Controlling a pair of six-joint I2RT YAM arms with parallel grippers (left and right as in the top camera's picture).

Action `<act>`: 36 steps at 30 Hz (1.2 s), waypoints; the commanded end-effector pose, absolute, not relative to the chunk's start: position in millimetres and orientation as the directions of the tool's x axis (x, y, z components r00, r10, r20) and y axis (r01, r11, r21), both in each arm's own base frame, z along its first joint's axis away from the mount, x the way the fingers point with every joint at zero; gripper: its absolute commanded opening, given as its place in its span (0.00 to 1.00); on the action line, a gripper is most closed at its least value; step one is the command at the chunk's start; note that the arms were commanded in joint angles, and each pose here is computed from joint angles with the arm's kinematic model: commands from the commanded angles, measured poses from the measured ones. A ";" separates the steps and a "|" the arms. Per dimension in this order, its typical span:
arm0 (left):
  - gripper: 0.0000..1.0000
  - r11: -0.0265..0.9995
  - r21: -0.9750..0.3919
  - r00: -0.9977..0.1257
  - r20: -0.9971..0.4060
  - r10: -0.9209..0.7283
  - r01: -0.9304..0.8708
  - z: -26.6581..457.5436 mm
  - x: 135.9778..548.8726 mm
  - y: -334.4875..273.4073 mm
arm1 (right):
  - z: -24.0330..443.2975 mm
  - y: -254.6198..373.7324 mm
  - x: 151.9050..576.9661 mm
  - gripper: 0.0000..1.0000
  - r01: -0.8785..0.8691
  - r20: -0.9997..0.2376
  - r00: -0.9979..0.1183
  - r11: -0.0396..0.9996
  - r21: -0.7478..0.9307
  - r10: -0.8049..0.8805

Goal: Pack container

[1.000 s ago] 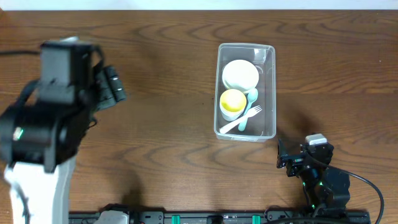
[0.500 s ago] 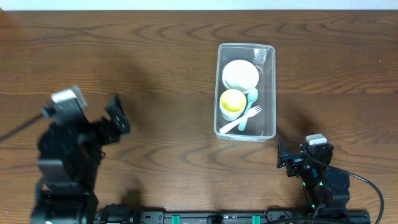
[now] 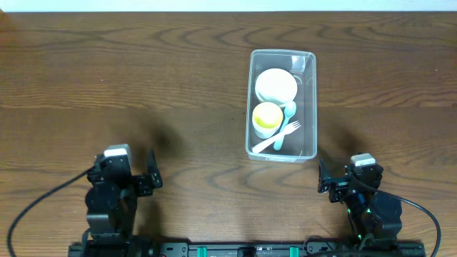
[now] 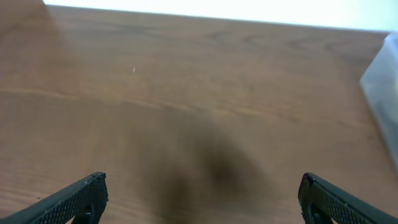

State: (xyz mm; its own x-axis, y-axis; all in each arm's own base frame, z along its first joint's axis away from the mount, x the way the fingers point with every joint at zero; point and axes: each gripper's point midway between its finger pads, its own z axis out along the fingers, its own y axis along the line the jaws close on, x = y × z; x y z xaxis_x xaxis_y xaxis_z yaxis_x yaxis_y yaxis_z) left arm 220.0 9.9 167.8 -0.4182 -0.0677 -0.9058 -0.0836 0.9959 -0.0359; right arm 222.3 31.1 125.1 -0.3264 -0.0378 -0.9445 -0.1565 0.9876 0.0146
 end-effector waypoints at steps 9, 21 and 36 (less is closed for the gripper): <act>0.98 0.995 -0.010 -0.390 -0.919 -0.048 -0.099 129.4 212.8 16.4 | 125.3 30.7 222.3 0.99 -0.159 -0.946 -0.320 0.987 0.009 -0.042; 0.98 0.994 -0.011 -0.413 -0.909 -0.055 -0.108 103.6 213.4 18.2 | 125.4 30.7 222.3 0.99 -0.159 -0.947 -0.320 0.987 0.009 -0.042; 0.98 0.994 -0.011 -0.417 -0.907 -0.054 -0.106 102.8 213.3 17.7 | 125.3 30.7 222.3 0.99 -0.159 -0.946 -0.320 0.987 0.009 -0.042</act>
